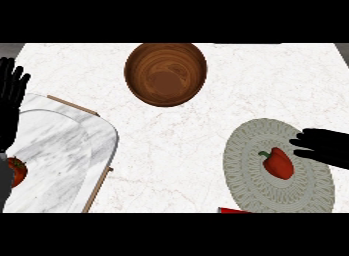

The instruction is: Pick the bell pepper from the placemat and place it in the bowl

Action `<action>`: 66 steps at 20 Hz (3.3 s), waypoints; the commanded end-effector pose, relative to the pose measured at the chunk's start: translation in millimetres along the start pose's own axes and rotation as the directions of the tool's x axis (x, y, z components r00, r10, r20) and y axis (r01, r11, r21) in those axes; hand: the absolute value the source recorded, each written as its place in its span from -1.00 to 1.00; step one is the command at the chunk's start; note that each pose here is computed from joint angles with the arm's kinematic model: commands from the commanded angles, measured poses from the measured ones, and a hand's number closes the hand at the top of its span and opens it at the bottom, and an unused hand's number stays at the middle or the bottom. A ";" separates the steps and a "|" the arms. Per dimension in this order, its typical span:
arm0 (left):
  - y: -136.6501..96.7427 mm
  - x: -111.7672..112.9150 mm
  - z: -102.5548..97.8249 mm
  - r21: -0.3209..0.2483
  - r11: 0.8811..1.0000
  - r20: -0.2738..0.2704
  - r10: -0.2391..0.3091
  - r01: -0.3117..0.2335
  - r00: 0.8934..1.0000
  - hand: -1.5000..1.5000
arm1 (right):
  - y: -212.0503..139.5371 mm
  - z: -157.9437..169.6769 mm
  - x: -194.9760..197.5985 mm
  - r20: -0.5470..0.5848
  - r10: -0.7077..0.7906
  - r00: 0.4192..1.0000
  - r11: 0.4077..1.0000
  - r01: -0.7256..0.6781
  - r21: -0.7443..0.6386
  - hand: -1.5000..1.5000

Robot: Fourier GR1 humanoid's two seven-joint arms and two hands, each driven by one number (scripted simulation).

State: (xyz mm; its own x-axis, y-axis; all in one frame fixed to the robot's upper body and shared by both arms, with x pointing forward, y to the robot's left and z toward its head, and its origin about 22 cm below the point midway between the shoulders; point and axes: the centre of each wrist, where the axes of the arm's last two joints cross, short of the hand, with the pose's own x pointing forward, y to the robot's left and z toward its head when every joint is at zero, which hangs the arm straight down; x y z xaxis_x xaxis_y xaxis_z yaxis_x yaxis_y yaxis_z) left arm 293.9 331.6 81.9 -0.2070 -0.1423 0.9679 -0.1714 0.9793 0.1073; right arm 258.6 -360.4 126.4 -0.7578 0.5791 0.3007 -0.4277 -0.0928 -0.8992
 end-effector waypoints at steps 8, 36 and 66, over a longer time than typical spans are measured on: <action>13.2 -0.7 -3.5 0.007 1.000 0.002 -0.001 0.001 1.000 0.00 | 31.0 -29.5 -30.6 0.065 -0.045 0.997 0.999 0.044 0.025 -1.00; -5.0 -0.5 -3.6 0.006 1.000 0.010 0.004 -0.004 1.000 0.00 | 81.7 -88.3 -34.5 -0.016 -0.031 0.999 0.995 0.032 0.093 -1.00; -62.5 31.5 -30.5 -0.183 0.982 0.117 0.061 -0.039 0.991 0.00 | -129.7 -43.8 -120.6 -0.318 0.160 0.934 0.954 -0.228 -0.192 1.00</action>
State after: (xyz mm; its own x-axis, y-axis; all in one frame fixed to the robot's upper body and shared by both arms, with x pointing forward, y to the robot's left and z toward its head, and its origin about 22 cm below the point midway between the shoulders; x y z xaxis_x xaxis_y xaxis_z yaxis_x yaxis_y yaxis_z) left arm 325.3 273.1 109.2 -0.3164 -0.0921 0.9442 0.0079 0.9950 0.0997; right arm 422.6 -373.0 167.8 -0.6359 0.7701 0.0511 -0.2043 -0.1041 -0.9734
